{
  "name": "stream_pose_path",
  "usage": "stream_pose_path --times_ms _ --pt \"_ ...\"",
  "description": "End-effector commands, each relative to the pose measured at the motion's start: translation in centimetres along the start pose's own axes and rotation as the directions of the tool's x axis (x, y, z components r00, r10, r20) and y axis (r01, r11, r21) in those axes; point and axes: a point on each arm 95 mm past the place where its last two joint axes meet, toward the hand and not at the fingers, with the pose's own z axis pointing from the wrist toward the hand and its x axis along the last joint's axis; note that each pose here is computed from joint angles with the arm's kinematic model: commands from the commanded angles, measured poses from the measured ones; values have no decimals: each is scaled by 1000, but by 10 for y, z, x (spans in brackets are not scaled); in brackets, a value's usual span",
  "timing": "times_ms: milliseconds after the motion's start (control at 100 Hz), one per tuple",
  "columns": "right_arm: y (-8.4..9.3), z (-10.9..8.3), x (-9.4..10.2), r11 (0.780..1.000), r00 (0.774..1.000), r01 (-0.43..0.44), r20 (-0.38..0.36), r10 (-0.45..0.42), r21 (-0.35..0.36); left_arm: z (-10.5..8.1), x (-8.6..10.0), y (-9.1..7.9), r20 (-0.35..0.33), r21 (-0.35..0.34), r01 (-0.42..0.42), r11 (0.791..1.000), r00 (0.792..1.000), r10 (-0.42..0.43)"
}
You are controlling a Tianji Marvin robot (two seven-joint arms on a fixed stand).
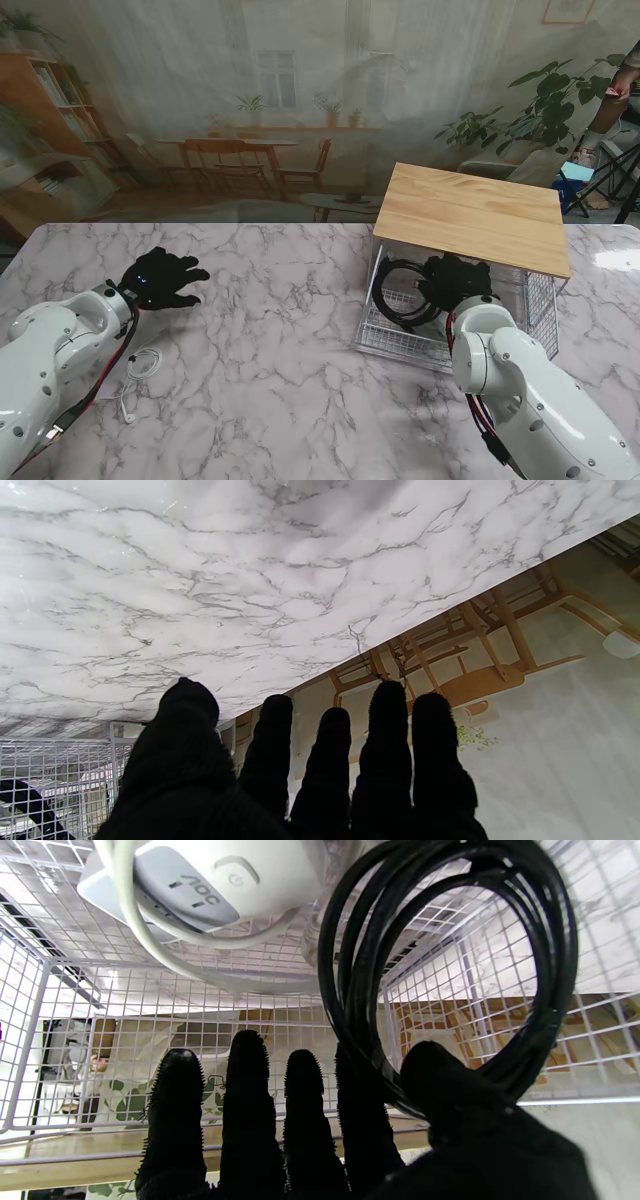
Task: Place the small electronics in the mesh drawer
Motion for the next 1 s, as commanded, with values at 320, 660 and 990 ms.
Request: stream_pose_path --times_ms 320,660,990 --pt "-1 0 -10 1000 999 1 40 -1 5 1 3 4 -5 -39 10 999 1000 -10" --pt "-4 2 -14 1000 997 21 76 -20 -3 -1 4 6 -3 -56 17 998 1000 -17" --pt "6 -7 -13 1000 997 6 81 -7 1 0 3 7 -6 -64 16 998 1000 -17"
